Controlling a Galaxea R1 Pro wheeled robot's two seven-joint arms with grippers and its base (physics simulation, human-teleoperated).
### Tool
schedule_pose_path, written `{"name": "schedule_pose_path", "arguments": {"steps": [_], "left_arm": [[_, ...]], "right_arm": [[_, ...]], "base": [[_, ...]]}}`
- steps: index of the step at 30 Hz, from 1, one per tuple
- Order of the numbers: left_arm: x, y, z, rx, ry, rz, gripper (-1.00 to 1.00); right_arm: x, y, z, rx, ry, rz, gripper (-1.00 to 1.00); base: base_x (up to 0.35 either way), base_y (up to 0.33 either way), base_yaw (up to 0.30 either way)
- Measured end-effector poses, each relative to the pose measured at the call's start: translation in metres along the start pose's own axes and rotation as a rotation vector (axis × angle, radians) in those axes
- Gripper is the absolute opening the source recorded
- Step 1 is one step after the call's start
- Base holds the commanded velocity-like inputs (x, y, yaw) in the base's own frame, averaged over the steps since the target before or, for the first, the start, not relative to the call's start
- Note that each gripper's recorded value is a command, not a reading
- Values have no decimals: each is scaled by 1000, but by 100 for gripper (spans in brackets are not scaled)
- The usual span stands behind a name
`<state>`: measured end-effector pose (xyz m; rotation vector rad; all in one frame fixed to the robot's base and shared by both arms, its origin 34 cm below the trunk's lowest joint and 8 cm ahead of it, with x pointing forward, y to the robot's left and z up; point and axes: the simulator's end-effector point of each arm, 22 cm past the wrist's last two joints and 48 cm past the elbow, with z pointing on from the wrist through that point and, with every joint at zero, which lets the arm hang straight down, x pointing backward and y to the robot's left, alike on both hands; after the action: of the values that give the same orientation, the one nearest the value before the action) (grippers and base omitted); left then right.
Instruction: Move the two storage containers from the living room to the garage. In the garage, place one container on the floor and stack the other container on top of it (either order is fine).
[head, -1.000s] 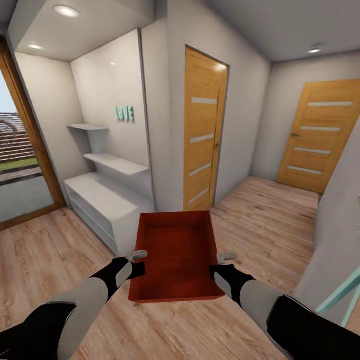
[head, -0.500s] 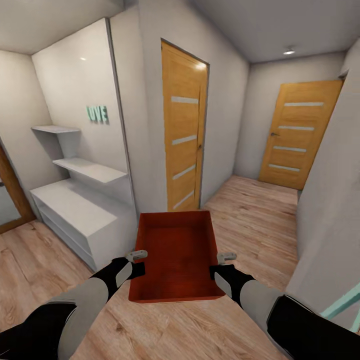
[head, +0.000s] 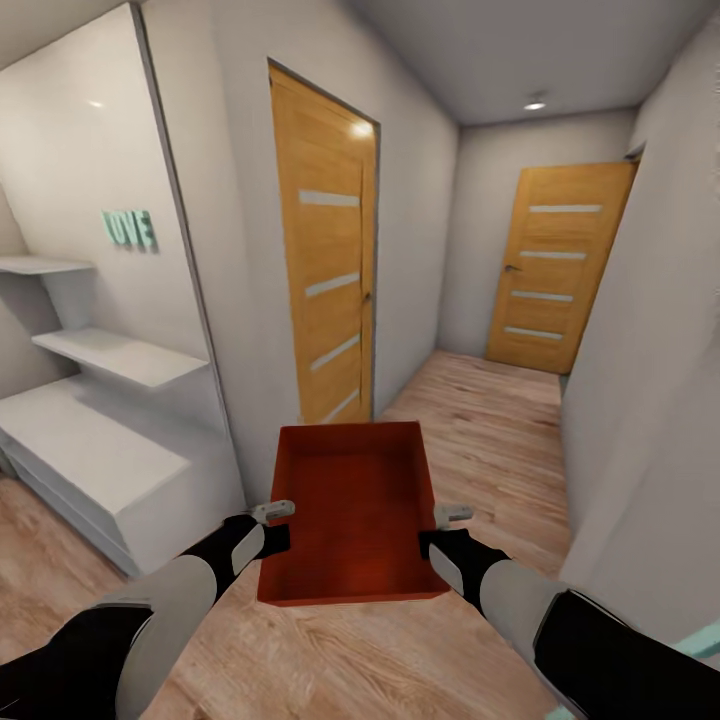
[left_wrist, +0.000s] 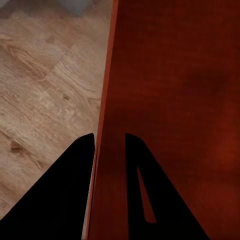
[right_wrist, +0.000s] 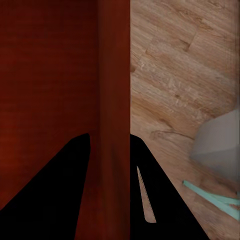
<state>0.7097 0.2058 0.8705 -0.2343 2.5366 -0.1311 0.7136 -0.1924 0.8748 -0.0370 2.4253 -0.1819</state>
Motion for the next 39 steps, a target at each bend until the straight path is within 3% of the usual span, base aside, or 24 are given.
{"name": "schedule_pose_path", "arguments": {"steps": [39], "left_arm": [[-1, 0, -1, 0, -3, 0, -100]], "right_arm": [[-1, 0, -1, 0, -3, 0, -100]], "base": [[323, 0, -26]]}}
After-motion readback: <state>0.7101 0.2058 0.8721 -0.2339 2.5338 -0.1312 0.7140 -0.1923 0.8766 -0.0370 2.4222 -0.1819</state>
